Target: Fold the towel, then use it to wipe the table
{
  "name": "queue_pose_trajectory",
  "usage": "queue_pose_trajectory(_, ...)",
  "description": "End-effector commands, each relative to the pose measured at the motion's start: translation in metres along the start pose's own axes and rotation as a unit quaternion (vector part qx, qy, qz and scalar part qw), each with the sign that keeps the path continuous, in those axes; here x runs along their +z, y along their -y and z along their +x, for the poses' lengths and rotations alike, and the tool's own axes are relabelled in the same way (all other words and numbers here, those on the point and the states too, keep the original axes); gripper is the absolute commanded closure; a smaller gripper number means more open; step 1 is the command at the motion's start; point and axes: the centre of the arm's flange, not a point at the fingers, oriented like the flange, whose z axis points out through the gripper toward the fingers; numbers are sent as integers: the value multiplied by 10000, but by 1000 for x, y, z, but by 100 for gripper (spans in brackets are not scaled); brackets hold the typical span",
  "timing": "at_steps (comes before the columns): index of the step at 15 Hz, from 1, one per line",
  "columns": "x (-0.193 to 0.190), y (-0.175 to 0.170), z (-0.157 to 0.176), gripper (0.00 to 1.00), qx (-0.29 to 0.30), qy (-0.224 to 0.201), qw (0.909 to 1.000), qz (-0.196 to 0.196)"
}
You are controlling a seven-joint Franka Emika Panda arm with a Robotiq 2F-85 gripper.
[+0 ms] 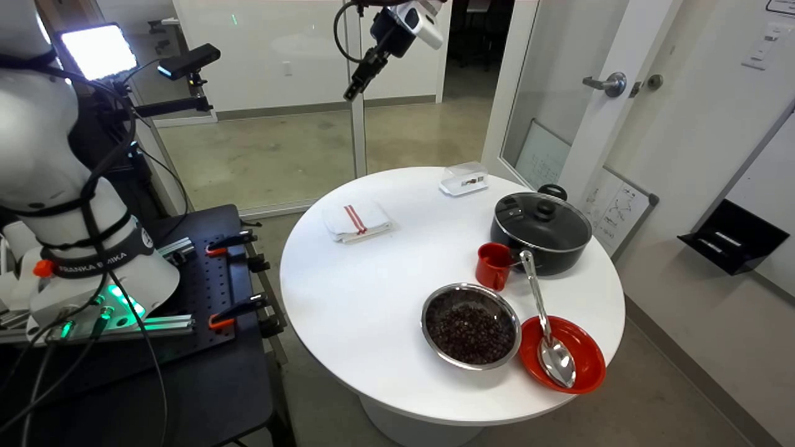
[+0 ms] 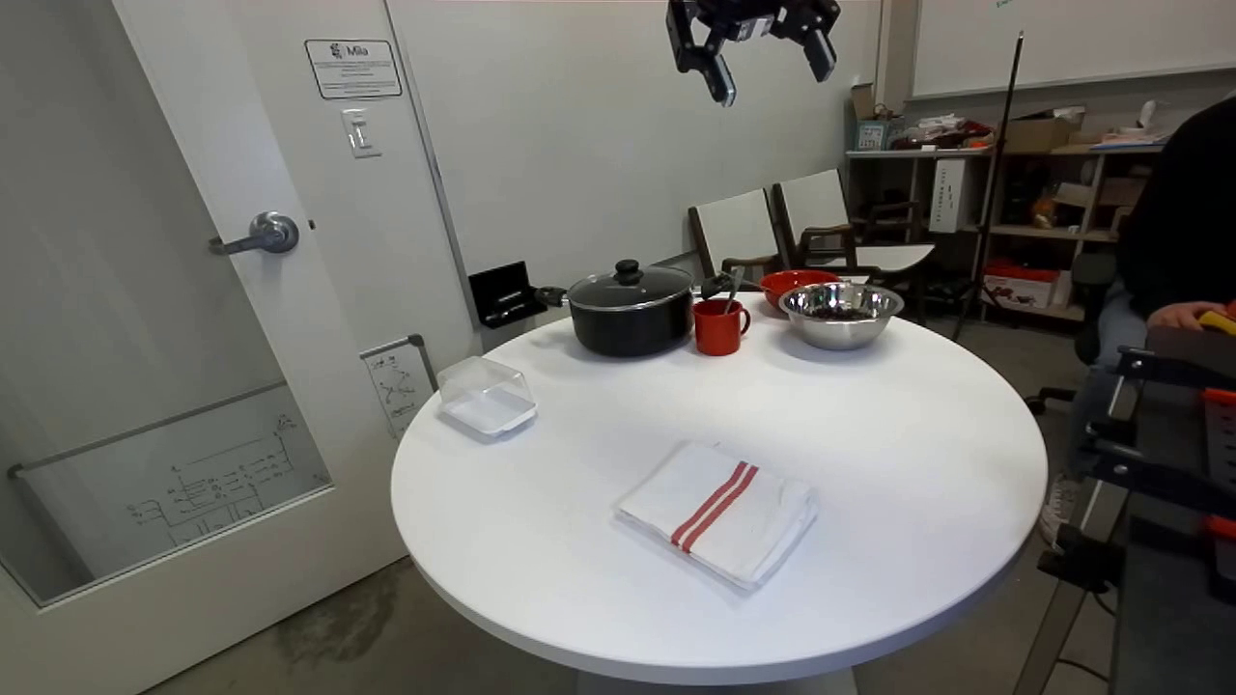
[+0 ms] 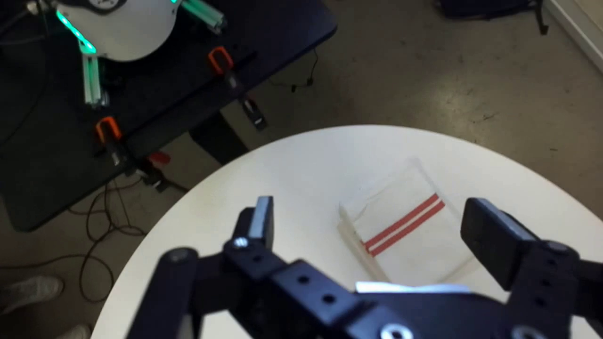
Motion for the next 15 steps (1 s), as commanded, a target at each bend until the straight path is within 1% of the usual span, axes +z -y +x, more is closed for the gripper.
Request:
queue_pose_trajectory(1, 14, 44, -2, 0, 845, 112, 9961, 226)
queue_pose_trajectory(2, 22, 55, -1, 0, 1107, -48, 9935, 259)
queue_pose_trajectory(3, 28, 64, 2, 0, 1308, -299, 9904, 333)
queue_pose_trajectory(4, 36, 74, 6, 0, 1457, -568, 9870, 379)
queue_pose_trajectory(5, 41, 82, 9, 0, 1589, -734, 9836, 428)
queue_pose_trajectory(7, 51, 95, 11, 0, 1631, -1059, 9792, 576)
queue_pose_trajectory(8, 57, 99, 12, 0, 1544, -1390, 9764, 583)
queue_pose_trajectory(10, 65, 101, 16, 0, 1416, -1979, 9691, 411)
queue_pose_trajectory(12, 68, 101, 21, 0, 1436, -2517, 9567, 280)
queue_pose_trajectory(13, 69, 102, 24, 0, 1530, -2641, 9519, 255)
queue_pose_trajectory(15, 69, 102, 30, 0, 1805, -2760, 9435, 321)
